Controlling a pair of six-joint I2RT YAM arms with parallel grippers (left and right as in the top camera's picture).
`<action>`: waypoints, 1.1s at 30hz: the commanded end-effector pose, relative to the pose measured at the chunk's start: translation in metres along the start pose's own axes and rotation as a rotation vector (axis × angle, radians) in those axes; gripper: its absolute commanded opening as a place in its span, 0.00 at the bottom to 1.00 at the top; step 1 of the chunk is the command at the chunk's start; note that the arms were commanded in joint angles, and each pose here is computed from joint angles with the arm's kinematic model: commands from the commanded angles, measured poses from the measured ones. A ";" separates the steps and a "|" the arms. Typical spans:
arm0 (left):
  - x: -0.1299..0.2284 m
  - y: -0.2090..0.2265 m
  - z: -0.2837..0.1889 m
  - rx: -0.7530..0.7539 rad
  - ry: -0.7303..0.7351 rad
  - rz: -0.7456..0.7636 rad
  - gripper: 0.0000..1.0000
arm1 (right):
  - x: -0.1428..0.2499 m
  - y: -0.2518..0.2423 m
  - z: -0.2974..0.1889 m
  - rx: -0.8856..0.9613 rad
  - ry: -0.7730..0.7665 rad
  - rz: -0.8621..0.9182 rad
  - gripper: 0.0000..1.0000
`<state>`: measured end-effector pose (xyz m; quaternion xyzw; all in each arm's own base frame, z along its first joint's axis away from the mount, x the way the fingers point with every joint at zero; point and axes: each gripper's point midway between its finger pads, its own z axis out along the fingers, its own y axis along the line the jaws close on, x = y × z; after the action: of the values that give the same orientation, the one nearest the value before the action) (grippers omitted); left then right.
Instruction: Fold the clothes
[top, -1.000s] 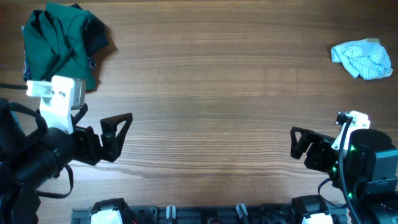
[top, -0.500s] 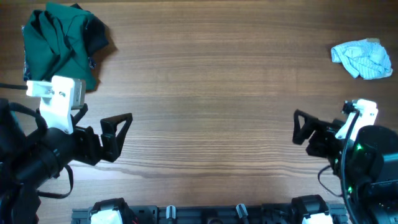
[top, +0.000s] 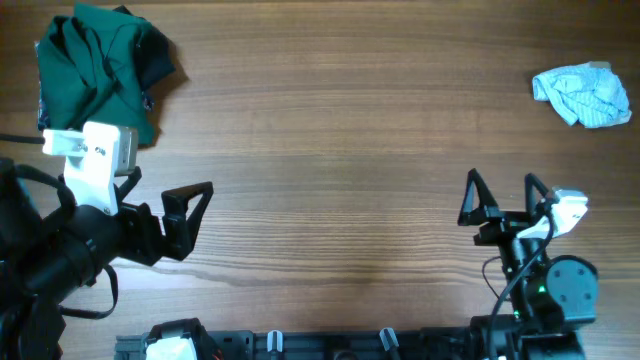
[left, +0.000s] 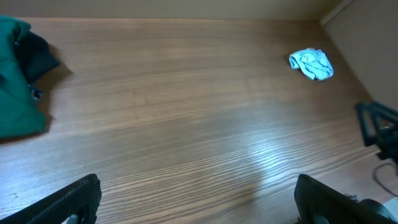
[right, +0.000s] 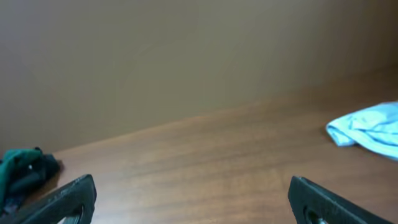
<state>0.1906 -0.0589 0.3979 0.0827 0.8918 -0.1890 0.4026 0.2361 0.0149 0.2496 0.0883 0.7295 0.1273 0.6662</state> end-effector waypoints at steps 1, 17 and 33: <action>0.001 0.000 0.001 -0.001 0.005 0.014 1.00 | 0.020 0.002 0.003 -0.065 -0.046 -0.019 1.00; 0.001 0.000 0.001 -0.001 0.005 0.014 1.00 | 0.071 -0.015 0.016 -0.072 -0.069 -0.014 1.00; 0.001 0.000 0.001 -0.001 0.005 0.014 1.00 | 0.078 -0.017 0.018 -0.061 -0.038 -0.019 1.00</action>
<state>0.1906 -0.0589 0.3973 0.0822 0.8924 -0.1891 0.4013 0.2468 0.0223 0.1713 0.0713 0.7095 0.1451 0.6859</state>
